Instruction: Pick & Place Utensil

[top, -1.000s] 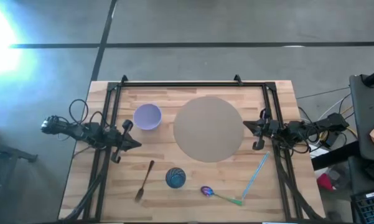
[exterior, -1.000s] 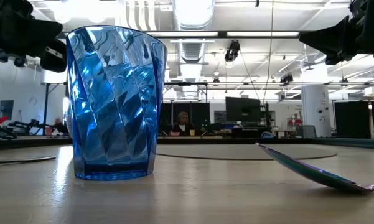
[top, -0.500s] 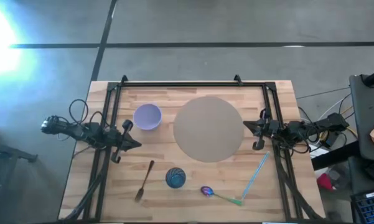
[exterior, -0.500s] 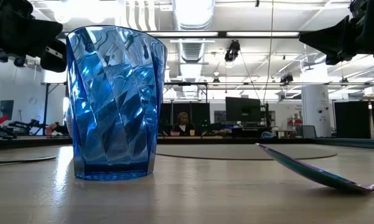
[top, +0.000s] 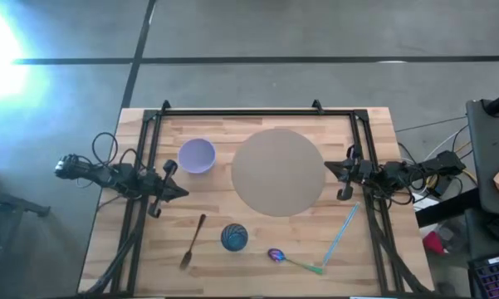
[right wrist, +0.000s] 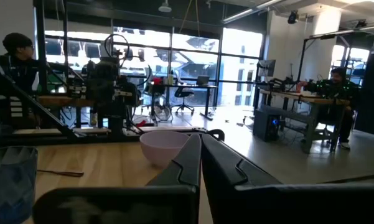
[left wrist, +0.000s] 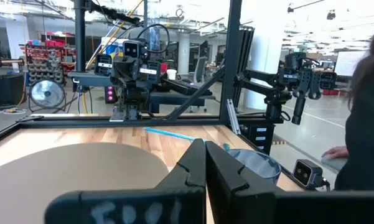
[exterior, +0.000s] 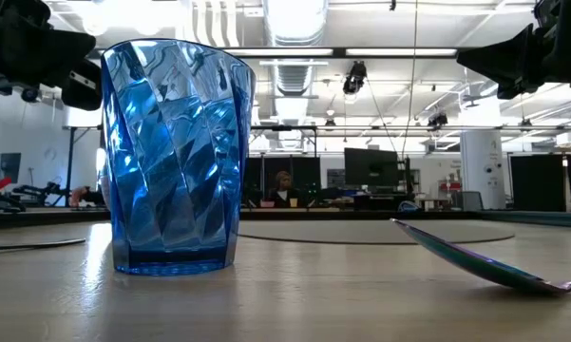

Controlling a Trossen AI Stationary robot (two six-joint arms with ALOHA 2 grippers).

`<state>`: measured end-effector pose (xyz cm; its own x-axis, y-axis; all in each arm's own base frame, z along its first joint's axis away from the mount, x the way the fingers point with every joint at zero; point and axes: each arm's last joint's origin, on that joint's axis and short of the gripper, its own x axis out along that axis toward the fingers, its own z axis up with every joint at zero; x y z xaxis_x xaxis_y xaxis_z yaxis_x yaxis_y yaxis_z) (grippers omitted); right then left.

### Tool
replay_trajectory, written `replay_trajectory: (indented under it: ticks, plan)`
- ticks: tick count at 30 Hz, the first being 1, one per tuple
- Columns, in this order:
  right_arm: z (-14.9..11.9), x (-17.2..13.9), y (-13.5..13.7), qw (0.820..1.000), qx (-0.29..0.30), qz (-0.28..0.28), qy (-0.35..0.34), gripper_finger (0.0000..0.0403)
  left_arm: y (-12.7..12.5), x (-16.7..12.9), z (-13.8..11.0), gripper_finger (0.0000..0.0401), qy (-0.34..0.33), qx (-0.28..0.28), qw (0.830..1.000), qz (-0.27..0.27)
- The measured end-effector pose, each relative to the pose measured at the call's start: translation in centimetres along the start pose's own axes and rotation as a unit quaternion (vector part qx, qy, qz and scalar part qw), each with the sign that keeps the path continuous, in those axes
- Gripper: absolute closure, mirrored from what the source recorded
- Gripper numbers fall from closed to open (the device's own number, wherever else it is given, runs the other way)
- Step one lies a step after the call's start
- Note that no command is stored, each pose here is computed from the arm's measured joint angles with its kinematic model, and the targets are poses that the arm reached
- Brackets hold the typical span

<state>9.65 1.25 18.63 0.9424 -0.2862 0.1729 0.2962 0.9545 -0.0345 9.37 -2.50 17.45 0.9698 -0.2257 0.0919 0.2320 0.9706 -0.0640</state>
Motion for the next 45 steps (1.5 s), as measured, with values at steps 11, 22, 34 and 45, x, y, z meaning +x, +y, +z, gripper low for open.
replay_trajectory:
  ticks: [11,22,34,45]
  plan:
    - [0.00,0.00,0.00,1.000,0.000,0.000,0.000,0.0394,0.00,0.00,0.00,0.0401,0.000,0.000,1.000,0.000]
    - [0.01,0.00,0.00,1.000,0.000,0.000,0.000,0.0394,0.15,0.00,0.01,0.0401,-0.002,-0.006,1.000,0.026]
    - [0.00,0.00,0.00,1.000,0.000,0.000,0.000,0.0394,0.20,0.00,0.01,0.0401,-0.002,-0.009,0.999,0.034]
    - [0.01,0.00,0.00,1.000,0.000,0.000,0.000,0.0394,0.20,0.00,0.01,0.0401,-0.002,-0.010,0.999,0.034]
